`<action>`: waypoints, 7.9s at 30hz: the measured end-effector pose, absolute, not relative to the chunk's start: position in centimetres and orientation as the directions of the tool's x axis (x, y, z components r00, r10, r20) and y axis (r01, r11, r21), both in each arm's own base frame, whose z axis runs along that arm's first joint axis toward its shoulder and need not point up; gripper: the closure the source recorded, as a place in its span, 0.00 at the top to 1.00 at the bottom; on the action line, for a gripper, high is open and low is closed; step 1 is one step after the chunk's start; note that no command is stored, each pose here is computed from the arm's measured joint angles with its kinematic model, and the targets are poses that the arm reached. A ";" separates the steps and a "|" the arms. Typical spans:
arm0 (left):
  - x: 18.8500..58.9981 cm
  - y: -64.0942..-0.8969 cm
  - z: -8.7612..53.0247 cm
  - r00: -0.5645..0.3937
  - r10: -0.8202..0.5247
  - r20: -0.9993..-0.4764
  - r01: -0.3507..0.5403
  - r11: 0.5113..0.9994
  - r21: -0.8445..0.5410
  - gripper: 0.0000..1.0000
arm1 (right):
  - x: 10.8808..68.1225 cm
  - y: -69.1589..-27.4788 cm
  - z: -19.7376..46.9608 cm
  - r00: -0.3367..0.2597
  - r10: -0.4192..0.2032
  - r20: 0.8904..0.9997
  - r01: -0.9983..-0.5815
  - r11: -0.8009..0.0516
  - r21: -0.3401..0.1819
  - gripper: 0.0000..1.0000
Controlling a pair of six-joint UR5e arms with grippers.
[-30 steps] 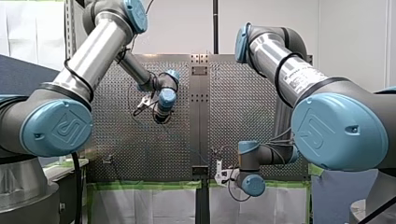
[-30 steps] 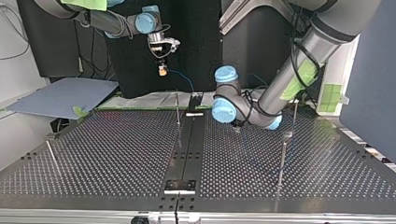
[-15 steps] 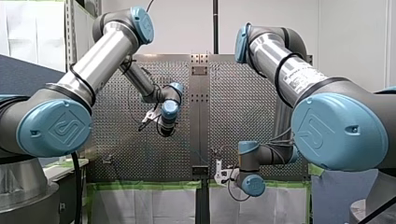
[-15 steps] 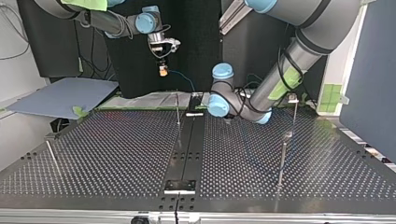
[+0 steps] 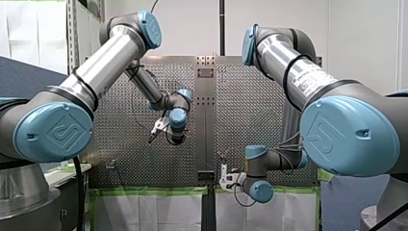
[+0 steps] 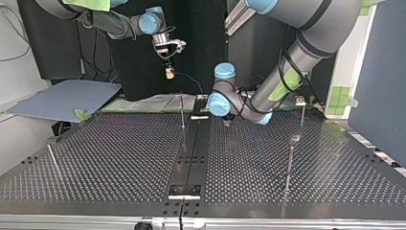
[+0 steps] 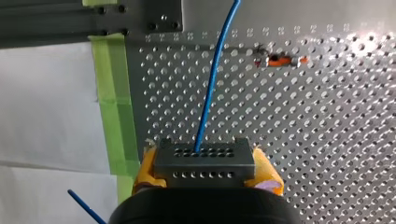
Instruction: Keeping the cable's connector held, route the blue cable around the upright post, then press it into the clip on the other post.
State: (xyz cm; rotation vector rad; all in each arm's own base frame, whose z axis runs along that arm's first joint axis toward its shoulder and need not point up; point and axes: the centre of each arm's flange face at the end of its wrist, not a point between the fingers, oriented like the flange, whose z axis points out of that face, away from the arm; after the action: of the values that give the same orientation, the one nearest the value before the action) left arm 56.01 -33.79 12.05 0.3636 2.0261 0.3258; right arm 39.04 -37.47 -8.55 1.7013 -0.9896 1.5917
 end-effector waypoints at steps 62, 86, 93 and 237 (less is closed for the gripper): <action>47.1 -42.5 5.9 -0.514 0.530 -0.674 0.508 0.822 0.259 1.00 | 39.1 -37.7 -8.6 -0.004 -0.110 0.994 -0.813 -0.578 -0.067 0.00; 44.7 -46.3 5.9 -0.487 0.458 -0.743 0.498 0.845 0.194 0.73 | 38.8 -37.8 -8.7 -0.005 -0.129 0.992 -0.822 -0.565 -0.078 0.00; 44.5 -47.1 5.9 -0.487 0.406 -0.773 0.492 0.859 0.141 0.48 | 38.8 -37.9 -8.7 -0.022 -0.137 0.990 -0.821 -0.562 -0.096 0.00; 53.3 -44.6 -0.3 -0.366 -0.035 -0.930 0.325 0.932 -0.163 0.00 | 31.6 -53.0 -1.9 -0.017 -0.075 0.997 -0.903 -0.428 -0.048 0.00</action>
State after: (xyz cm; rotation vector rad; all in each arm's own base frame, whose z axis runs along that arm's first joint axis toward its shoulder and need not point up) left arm 53.33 -44.60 -0.29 0.2112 1.9132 -0.3825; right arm 31.58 -53.01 -1.92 1.5697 -1.0437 1.5227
